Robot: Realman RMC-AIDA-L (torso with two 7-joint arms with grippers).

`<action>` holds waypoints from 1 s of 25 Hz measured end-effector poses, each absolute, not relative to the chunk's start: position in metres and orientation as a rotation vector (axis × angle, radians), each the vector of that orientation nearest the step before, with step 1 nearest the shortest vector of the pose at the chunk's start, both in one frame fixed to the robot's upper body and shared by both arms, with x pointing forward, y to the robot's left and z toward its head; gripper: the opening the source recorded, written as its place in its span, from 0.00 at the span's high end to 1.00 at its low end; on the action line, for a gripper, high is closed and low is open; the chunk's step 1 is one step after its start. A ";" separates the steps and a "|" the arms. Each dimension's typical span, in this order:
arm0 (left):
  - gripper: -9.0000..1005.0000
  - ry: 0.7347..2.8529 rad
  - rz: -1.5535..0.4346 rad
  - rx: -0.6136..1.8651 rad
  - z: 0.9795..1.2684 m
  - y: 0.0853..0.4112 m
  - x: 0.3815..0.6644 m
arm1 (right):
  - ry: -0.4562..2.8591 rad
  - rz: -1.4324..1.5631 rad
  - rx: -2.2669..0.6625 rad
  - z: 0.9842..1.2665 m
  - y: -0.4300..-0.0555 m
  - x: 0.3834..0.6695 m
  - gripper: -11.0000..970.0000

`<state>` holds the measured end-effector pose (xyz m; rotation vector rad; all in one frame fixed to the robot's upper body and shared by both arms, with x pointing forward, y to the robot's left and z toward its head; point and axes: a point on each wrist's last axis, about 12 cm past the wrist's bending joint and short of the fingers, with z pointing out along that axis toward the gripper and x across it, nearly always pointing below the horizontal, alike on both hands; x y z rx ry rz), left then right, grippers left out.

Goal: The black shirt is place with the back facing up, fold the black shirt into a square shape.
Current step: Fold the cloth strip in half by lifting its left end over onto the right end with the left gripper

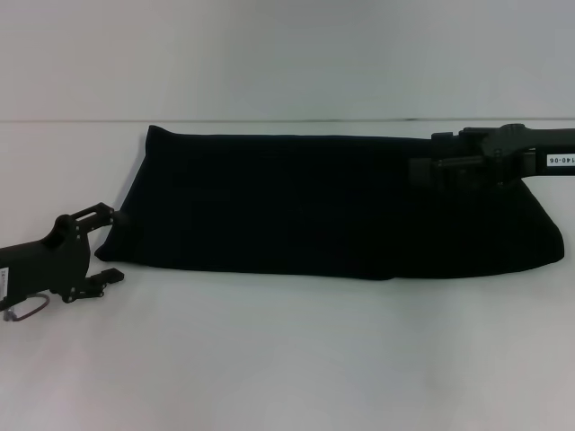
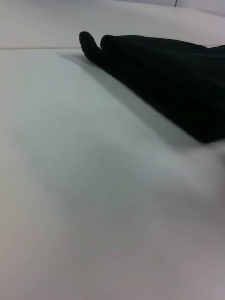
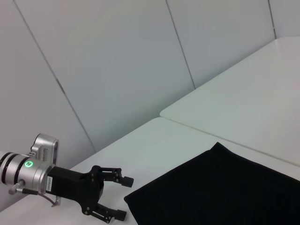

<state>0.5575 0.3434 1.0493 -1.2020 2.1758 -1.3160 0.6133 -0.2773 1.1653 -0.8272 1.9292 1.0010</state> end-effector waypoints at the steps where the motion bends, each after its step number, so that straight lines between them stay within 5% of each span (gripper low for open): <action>1: 0.10 2.175 -1.311 -1.204 1.049 0.344 0.558 | 1.929 1.001 -0.827 1.165 -0.277 0.613 0.04; 25: 0.10 2.135 -1.249 -1.180 1.048 0.341 0.569 | 1.929 0.993 -0.821 1.166 -0.276 0.616 0.04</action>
